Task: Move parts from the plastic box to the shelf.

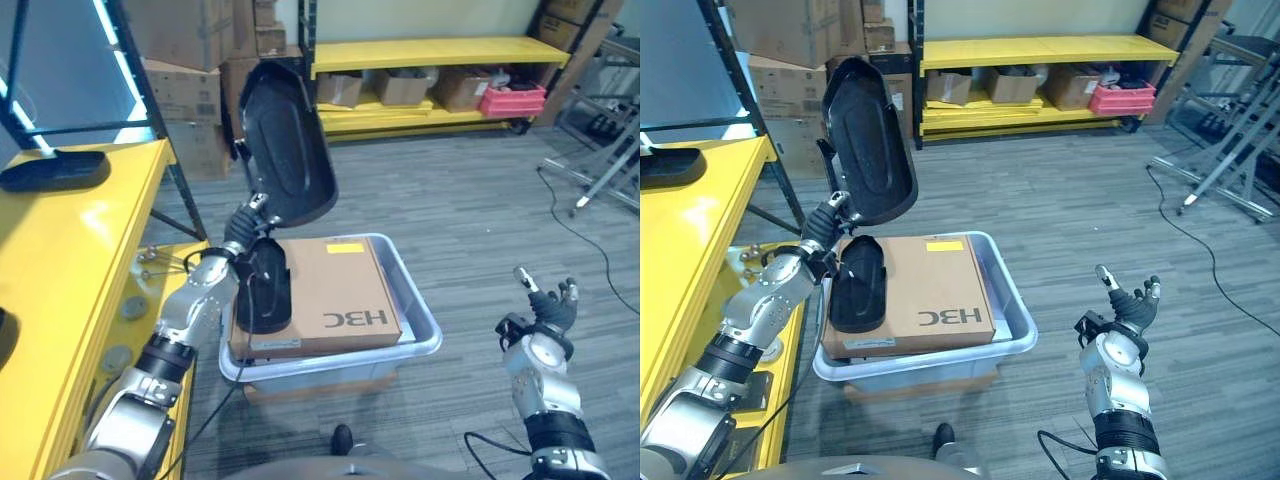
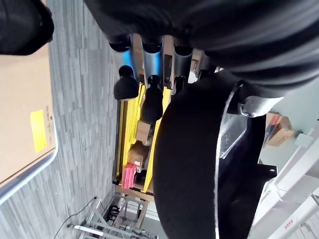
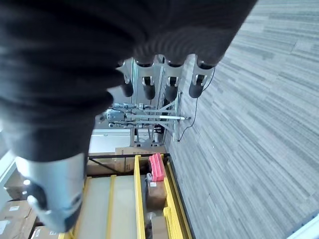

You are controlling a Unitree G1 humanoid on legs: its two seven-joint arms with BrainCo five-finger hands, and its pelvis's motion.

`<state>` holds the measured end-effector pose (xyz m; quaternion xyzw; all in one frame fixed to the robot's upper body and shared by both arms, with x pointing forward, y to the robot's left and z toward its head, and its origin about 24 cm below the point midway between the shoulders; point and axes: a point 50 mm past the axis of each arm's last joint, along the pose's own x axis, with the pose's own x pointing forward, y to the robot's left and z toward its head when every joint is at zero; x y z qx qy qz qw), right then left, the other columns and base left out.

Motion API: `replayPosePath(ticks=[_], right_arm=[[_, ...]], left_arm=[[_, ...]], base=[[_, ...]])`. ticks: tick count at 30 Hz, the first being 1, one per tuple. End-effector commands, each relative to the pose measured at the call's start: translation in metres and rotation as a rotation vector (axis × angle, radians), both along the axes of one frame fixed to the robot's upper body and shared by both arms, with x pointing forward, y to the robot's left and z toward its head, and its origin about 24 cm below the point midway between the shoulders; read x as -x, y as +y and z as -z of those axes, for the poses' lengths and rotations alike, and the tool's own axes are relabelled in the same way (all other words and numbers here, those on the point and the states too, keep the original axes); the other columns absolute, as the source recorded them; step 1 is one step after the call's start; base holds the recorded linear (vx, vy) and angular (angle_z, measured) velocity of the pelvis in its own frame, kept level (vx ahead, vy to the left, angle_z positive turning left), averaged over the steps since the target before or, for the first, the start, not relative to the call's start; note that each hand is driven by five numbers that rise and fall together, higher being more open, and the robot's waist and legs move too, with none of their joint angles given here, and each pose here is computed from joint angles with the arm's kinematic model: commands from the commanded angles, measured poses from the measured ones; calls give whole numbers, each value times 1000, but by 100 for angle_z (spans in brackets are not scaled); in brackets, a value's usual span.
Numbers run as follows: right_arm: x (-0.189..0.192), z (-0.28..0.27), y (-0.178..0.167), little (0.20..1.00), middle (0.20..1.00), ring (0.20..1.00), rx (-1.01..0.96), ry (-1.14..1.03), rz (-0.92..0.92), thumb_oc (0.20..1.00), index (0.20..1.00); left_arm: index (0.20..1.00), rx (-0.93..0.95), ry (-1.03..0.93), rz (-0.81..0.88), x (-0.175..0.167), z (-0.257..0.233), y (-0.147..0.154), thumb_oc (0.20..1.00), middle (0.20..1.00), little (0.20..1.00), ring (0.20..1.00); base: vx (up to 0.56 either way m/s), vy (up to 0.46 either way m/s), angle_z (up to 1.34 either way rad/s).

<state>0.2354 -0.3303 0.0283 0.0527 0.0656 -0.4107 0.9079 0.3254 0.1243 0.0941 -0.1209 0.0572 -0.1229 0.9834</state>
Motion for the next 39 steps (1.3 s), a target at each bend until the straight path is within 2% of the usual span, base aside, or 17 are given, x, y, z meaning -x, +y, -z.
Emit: replayPosePath(ticks=[1,6,9,10,17,19,24,30,34,39], right_arm=[[-8,-6,-2,1000,1000,1000,24,-6,-40,1000,1000],[15,48,9,1000,1000,1000,-44,249,-52,1000,1000],[46,98,24,1000,1000,1000,-61,597,-164,1000,1000],[68,122,33,1000,1000,1000,-73,749,-219,1000,1000],[148,174,49,1000,1000,1000,-253,1135,-356,1000,1000],[181,187,64,1000,1000,1000,-343,1302,-469,1000,1000],[209,196,78,1000,1000,1000,-428,1314,-489,1000,1000],[206,195,75,1000,1000,1000,-297,1354,-635,1000,1000],[205,192,67,1000,1000,1000,-244,1358,-620,1000,1000],[225,192,63,1000,1000,1000,-235,1400,-560,1000,1000]], left_arm=[[200,43,-218,-4,-14,-45,-14,200,200,200,200],[200,16,-252,-24,-14,-51,-8,200,200,200,200],[200,4,-277,-45,-12,-58,0,200,200,200,200],[200,-6,-296,-60,-10,-62,7,200,200,200,200],[200,-42,-402,-103,-2,-78,34,200,200,200,200],[200,-88,-483,-161,4,-92,48,200,200,200,200],[200,-115,-537,-217,7,-100,61,200,200,200,200],[200,-91,-503,-353,13,-83,78,200,200,200,200],[200,-96,-496,-414,27,-70,92,200,200,200,200],[200,-89,-500,-429,33,-54,95,200,200,200,200]], base=[[0,0,0],[-6,-2,-1],[-5,3,1],[0,0,0],[-21,14,3],[-51,20,4],[-36,-29,25],[-86,-93,77],[-120,-79,68],[-41,40,160]])
